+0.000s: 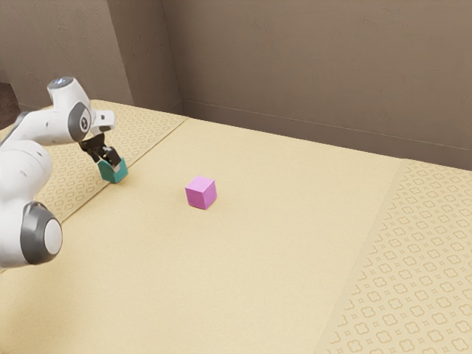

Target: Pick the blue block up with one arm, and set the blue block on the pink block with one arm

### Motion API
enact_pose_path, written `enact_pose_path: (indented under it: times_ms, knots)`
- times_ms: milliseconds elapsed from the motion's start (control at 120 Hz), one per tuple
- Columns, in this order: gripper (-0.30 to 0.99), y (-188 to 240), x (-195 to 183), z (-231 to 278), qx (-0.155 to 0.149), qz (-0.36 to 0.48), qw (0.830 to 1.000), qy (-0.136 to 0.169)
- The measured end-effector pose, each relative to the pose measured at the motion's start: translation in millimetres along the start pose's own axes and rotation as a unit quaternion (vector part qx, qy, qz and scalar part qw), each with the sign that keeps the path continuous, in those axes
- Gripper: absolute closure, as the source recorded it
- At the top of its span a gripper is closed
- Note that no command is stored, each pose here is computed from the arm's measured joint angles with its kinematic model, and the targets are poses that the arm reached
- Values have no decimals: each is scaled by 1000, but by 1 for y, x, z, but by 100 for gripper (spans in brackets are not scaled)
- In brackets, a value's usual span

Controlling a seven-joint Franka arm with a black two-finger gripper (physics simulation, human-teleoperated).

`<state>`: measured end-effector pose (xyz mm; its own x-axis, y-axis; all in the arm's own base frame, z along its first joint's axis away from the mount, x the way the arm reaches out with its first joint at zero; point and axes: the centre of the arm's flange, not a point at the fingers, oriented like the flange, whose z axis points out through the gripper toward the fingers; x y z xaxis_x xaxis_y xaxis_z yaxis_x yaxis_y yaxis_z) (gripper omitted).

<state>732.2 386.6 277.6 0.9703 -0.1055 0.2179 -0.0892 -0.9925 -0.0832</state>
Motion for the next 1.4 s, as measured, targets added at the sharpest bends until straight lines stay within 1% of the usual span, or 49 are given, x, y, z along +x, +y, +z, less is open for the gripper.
enact_pose_path:
  times_ms: [433,683,908,1192,1333,1400]
  knots:
    - [1,1,3,2,-3,-4,1000,14]
    - [14,2,3,2,-6,-6,1000,15]
    - [23,2,2,4,-9,-6,1000,12]
    - [28,5,-1,0,-19,-10,1000,-8]
    - [29,6,1,-13,-17,-11,1000,-6]
    - [30,7,3,-33,-14,-12,1000,0]
